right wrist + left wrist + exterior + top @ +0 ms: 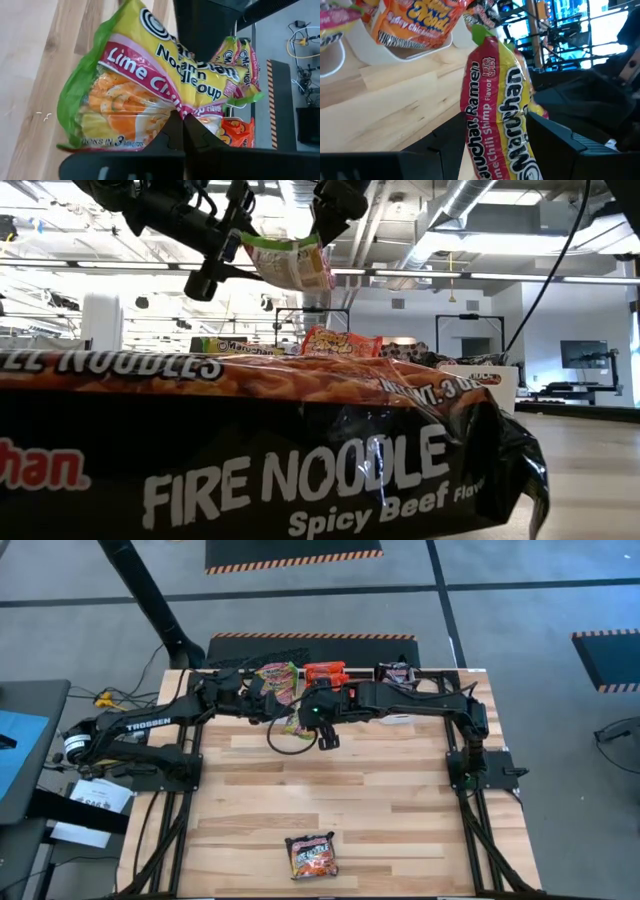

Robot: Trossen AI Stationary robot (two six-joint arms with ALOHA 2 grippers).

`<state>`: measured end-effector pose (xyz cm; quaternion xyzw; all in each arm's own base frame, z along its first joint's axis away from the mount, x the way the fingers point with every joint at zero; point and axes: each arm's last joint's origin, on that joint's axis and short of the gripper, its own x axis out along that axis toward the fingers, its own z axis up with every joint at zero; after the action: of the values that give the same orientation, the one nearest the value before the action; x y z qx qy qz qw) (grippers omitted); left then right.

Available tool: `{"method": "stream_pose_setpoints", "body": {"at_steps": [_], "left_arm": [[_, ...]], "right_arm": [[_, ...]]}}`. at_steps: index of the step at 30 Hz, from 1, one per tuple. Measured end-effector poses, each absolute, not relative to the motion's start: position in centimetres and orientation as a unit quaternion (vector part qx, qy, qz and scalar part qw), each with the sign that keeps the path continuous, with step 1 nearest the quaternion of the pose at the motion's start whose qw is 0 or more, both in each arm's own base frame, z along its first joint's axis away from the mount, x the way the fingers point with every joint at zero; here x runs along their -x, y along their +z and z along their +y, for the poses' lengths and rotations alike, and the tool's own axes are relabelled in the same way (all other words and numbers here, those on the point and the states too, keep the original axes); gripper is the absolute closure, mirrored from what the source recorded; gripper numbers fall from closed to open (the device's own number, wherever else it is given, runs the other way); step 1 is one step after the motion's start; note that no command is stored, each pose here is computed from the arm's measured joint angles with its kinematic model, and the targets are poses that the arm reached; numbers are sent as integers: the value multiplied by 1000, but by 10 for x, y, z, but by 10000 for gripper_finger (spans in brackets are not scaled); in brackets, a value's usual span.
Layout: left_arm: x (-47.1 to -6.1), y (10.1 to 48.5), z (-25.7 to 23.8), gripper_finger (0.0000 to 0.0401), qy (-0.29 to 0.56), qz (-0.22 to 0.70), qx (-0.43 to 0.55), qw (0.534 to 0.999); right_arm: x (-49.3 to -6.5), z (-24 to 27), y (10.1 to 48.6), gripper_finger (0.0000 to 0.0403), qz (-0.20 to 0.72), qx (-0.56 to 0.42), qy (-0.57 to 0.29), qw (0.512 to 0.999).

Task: Sort Maruchan noodles
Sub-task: Put the green noodle pack into the left white bin

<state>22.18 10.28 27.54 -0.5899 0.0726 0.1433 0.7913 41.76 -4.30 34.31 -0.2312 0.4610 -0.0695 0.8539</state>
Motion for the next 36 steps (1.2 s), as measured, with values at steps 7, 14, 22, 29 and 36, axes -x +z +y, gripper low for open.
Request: {"method": "stream_pose_setpoints", "body": {"at_steps": [7, 14, 22, 29, 36], "left_arm": [[-221, 274, 102, 209, 142, 81, 593, 788], [-222, 274, 102, 209, 134, 87, 595, 787], [-221, 274, 102, 209, 133, 87, 596, 787], [-223, 279, 102, 209, 112, 70, 600, 789], [-224, 284, 102, 215, 86, 57, 586, 804]], "right_arm": [[-418, -36, 343, 402, 462, 235, -70, 852], [-416, -34, 344, 402, 465, 226, -82, 852], [-418, -32, 345, 402, 453, 218, -86, 860], [-420, -28, 347, 402, 441, 220, -83, 866], [-421, -28, 348, 402, 434, 219, -81, 870]]}}
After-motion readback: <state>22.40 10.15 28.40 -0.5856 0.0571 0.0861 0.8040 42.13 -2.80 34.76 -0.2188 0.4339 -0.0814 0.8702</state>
